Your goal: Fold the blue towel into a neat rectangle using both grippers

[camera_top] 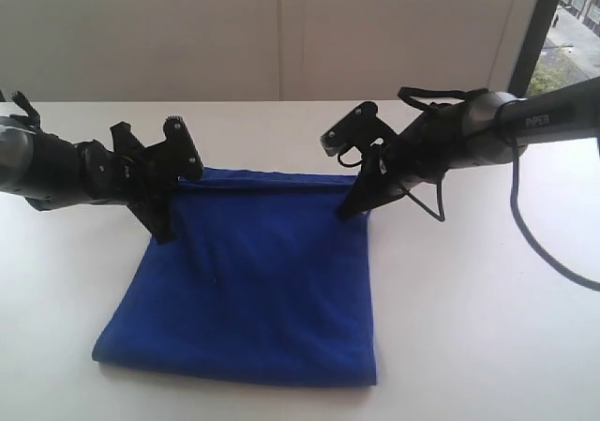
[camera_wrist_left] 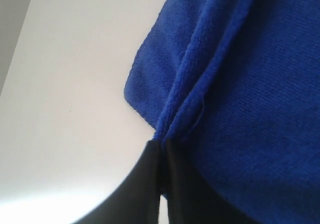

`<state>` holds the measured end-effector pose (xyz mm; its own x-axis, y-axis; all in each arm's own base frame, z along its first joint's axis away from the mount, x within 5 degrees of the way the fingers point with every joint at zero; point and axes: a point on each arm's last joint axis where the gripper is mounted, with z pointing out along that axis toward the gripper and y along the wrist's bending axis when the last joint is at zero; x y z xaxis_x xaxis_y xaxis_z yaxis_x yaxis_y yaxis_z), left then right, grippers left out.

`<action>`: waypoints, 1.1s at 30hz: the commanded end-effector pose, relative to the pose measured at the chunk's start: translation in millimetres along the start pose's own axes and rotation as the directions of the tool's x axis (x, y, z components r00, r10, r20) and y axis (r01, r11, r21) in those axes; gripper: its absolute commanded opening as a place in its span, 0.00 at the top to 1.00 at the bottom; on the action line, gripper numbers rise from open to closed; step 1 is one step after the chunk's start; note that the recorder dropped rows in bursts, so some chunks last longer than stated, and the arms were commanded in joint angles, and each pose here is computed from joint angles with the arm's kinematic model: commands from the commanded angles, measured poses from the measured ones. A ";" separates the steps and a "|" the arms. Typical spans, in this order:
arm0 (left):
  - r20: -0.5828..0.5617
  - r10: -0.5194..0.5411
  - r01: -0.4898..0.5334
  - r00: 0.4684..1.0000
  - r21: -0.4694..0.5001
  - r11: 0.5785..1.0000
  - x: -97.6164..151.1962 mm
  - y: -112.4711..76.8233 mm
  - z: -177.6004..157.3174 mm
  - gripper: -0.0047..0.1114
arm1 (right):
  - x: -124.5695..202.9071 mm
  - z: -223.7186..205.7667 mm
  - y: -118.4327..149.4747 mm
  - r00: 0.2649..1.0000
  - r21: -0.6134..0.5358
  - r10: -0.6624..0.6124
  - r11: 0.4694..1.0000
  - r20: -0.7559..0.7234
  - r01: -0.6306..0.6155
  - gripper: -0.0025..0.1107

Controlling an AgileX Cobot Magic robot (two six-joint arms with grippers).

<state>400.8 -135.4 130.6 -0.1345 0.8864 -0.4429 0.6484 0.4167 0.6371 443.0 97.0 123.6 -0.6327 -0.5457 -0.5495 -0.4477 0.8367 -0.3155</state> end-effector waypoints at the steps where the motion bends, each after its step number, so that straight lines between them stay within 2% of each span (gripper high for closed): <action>1: -0.001 -0.017 0.017 1.000 -0.016 1.000 1.5 2.4 0.4 0.96 | 8.5 9.1 -4.6 1.000 0.005 0.006 1.000 -0.024 -0.006 0.98; 6: -0.001 -0.017 0.017 1.000 -0.016 1.000 1.5 2.4 0.4 0.95 | 7.3 12.3 -3.0 1.000 -0.002 0.005 1.000 0.008 -0.005 0.97; 7: -0.001 -0.017 0.017 1.000 -0.016 1.000 1.5 2.4 0.4 0.93 | 6.6 12.2 -2.9 1.000 -0.003 0.005 1.000 0.015 -0.005 0.95; 9: -0.001 -0.017 0.017 1.000 -0.016 1.000 1.5 2.4 0.4 0.82 | 5.8 12.2 -2.9 1.000 -0.003 0.005 1.000 0.023 -0.005 0.87; 11: -0.001 -0.017 0.017 1.000 -0.016 1.000 1.5 2.4 0.4 0.67 | 5.6 12.2 -2.9 1.000 -0.003 0.005 1.000 0.026 -0.005 0.76; 15: 0.007 -0.017 0.017 1.000 -0.048 0.999 0.8 5.2 0.3 0.38 | 5.6 12.2 -3.1 1.000 -0.001 -0.010 1.000 0.026 0.010 0.48; 17: 0.013 -0.016 0.017 1.000 -0.074 0.997 0.3 7.6 0.2 0.31 | 5.6 12.2 -3.3 0.999 0.002 -0.023 1.000 0.026 0.023 0.42; 24: 0.048 -0.036 0.043 0.998 -0.158 0.987 -7.4 22.8 -11.6 0.30 | -7.7 -7.9 -12.1 0.996 0.034 -0.056 0.998 0.066 0.054 0.41; 33: 0.111 -0.088 0.112 0.990 -0.234 0.966 -22.9 48.1 -42.9 0.33 | -39.5 -56.8 -38.9 0.985 0.158 -0.143 0.979 0.097 0.126 0.41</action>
<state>404.9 -129.6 182.1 -0.1006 0.8436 -0.5275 0.4701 0.5076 0.7220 450.0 87.8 180.0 -0.5051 -0.6361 -0.5833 -0.4416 0.7712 -0.4586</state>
